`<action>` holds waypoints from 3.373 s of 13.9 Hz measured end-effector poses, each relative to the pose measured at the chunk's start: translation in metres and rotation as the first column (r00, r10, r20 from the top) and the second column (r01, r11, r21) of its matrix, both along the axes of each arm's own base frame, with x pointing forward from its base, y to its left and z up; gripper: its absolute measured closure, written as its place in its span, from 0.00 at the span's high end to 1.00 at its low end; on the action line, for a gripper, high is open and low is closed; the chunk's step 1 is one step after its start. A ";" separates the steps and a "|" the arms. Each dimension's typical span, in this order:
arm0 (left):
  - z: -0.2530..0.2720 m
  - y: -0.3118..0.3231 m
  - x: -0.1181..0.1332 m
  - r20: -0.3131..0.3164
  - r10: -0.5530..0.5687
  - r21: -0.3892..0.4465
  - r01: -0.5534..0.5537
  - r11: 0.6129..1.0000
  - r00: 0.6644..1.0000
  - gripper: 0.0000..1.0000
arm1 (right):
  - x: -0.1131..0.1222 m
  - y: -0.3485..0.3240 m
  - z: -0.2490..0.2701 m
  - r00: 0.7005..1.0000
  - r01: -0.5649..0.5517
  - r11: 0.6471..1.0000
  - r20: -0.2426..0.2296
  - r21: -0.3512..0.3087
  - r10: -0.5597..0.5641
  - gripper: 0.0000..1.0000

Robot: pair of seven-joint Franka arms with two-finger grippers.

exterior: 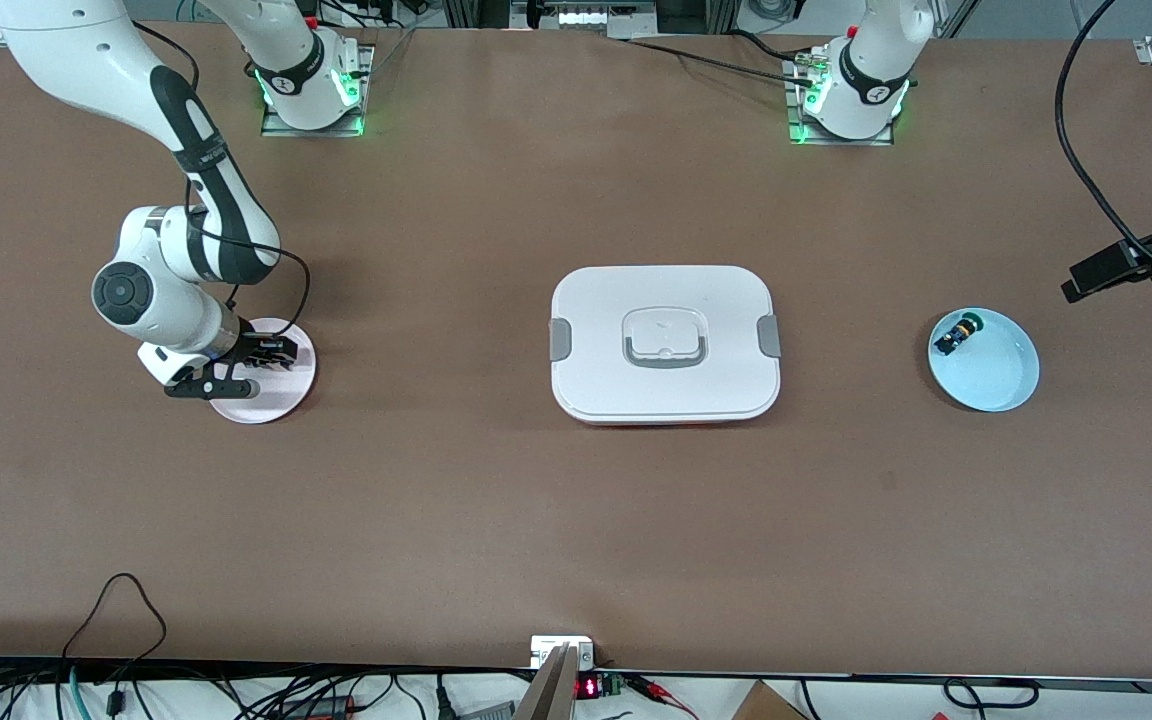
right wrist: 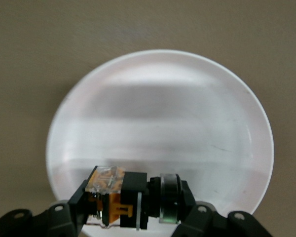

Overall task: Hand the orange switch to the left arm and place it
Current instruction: 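Close the right gripper on the black-orange switch and lift it, then carry the switch over the box while the left gripper reaches toward it, then grasp the switch with the left gripper beside the right gripper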

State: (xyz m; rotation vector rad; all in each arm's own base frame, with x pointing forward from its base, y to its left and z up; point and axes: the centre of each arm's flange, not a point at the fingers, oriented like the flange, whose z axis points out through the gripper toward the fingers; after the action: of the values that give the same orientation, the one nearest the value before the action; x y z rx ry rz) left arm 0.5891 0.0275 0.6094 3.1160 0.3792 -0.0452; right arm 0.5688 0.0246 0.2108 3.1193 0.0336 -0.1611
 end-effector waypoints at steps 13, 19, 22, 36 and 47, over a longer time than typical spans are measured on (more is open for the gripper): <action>-0.014 -0.004 -0.015 -0.091 -0.105 -0.252 0.079 0.964 0.990 1.00 | 0.049 0.139 0.209 0.912 -0.389 0.902 0.221 0.187 0.347 0.73; -0.039 0.016 -0.023 -0.156 -0.070 -0.573 -0.032 0.819 0.985 1.00 | 0.048 0.172 0.233 0.699 -0.708 0.616 0.468 0.346 0.541 0.73; -0.071 0.018 -0.020 -0.167 -0.078 -0.742 -0.073 0.667 0.983 1.00 | 0.044 0.189 0.240 0.525 -0.848 0.402 0.658 0.346 0.541 0.73; -0.179 -0.130 -0.001 -0.099 -0.026 -0.988 -0.101 -0.113 0.995 1.00 | 0.018 0.375 0.294 0.215 -0.977 0.017 0.970 0.214 0.112 0.73; -0.152 -0.255 -0.020 -0.087 0.071 -0.995 -0.083 -0.050 0.994 1.00 | 0.017 0.427 0.272 0.231 -0.973 0.009 0.972 0.230 0.053 0.73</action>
State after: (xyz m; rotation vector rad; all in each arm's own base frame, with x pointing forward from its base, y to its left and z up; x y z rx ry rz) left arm 0.5696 -0.2279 0.4579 1.4966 0.2843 -0.2241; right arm 0.5859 0.4520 0.4824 2.8761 2.3430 1.9775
